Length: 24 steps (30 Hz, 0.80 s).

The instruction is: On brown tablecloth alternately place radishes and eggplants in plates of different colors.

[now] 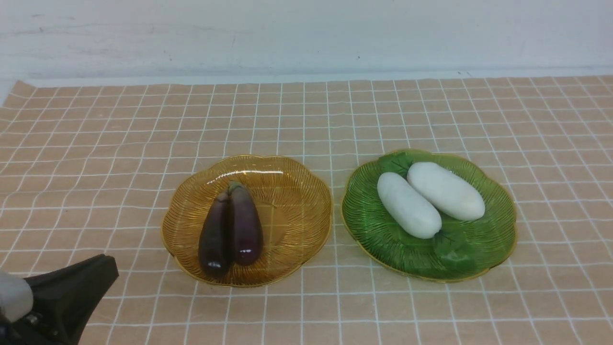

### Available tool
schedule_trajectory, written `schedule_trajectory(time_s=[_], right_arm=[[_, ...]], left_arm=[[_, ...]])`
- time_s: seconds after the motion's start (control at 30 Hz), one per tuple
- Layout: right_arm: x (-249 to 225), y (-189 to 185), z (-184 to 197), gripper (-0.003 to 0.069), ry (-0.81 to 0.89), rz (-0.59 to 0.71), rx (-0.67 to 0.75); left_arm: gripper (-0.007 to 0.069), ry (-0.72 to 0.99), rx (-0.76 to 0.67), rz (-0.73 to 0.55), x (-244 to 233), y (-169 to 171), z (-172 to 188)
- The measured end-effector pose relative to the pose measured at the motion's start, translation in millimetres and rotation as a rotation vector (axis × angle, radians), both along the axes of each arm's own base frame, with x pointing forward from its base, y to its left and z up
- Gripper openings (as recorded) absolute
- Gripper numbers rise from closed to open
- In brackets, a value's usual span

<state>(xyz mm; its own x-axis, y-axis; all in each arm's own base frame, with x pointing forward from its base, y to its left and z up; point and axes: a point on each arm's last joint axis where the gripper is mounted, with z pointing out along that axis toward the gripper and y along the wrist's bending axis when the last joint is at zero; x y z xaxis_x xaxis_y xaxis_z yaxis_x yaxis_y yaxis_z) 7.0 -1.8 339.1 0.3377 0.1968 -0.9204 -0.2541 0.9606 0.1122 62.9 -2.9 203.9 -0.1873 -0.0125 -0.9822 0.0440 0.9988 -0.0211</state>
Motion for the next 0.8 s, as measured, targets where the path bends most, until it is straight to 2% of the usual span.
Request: schedule_trajectory(time_s=[0.27, 0.8], right_arm=[[0.0, 0.0, -0.1, -0.0015, 0.001, 0.000, 0.000], [0.0, 0.0, -0.1, -0.0015, 0.001, 0.000, 0.000]], left_arm=[[-0.0004, 0.122, 0.098, 0.019, -10.4, 3.1, -33.7], [-0.0004, 0.122, 0.105, 0.015, -10.6, 2.8, -33.9]])
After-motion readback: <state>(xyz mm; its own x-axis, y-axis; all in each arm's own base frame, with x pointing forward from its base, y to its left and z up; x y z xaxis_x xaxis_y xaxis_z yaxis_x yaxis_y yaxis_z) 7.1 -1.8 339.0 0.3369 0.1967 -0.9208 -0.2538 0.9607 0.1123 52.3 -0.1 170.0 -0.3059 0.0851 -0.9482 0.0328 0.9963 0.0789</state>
